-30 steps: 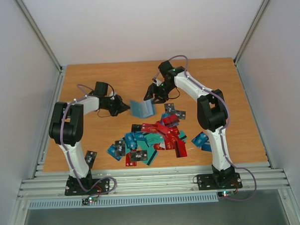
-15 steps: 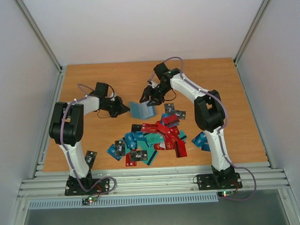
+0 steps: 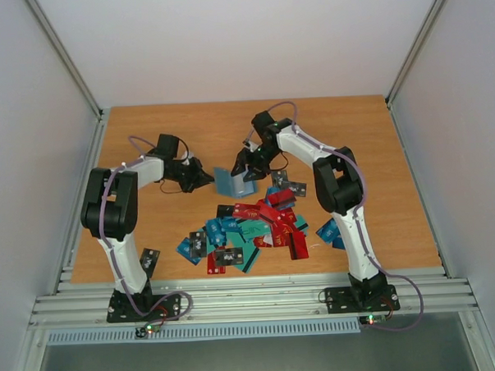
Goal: Put the credit cards into the card holder
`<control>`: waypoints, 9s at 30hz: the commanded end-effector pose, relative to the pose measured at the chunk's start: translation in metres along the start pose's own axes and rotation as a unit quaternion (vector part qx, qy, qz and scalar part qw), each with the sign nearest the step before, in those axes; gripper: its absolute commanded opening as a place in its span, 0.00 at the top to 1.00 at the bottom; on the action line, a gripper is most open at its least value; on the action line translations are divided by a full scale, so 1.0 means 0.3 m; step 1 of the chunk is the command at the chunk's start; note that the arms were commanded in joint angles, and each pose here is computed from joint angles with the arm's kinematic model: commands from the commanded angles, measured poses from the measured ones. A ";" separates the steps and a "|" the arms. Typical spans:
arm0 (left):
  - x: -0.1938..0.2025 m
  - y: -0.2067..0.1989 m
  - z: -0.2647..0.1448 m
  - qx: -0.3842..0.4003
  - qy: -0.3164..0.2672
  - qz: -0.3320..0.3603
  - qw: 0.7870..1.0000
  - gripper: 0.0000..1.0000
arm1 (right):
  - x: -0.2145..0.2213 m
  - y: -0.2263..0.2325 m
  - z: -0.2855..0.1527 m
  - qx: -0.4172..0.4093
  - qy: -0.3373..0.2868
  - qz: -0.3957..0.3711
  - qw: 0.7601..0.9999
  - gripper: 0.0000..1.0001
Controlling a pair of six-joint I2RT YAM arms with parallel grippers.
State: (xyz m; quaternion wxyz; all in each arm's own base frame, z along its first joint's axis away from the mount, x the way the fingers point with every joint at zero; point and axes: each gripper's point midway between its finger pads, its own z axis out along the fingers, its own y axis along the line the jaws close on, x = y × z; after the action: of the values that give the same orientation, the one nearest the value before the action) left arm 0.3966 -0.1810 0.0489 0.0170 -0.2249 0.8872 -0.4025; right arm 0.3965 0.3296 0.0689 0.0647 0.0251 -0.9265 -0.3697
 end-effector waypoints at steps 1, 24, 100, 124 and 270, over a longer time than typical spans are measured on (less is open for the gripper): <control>-0.016 -0.012 0.007 -0.001 -0.001 0.013 1.000 1.00 | 0.006 0.027 0.014 -0.011 0.004 -0.014 1.000 0.48; -0.021 0.048 0.023 -0.044 0.003 0.034 0.998 1.00 | 0.033 0.011 -0.023 0.018 -0.009 -0.039 0.999 0.46; 0.267 0.029 -0.348 -0.172 -0.017 0.213 0.962 0.45 | -0.026 0.066 0.194 -0.045 0.039 -0.039 0.997 0.45; 0.526 -0.019 -0.246 -0.127 0.023 0.272 0.954 0.49 | 0.054 0.164 -0.049 0.009 -0.008 -0.095 0.995 0.46; 0.672 -0.724 -0.365 0.217 -0.087 0.195 0.952 0.39 | 0.449 0.189 -0.709 -0.213 -0.267 0.090 0.936 0.99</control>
State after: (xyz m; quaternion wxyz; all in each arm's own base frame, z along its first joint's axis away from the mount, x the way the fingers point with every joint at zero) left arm 0.2675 -0.3009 0.2624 0.1917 -0.0516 0.8635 -0.4637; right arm 0.2878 0.2131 0.2401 -0.1198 -0.1477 -0.8428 -0.5036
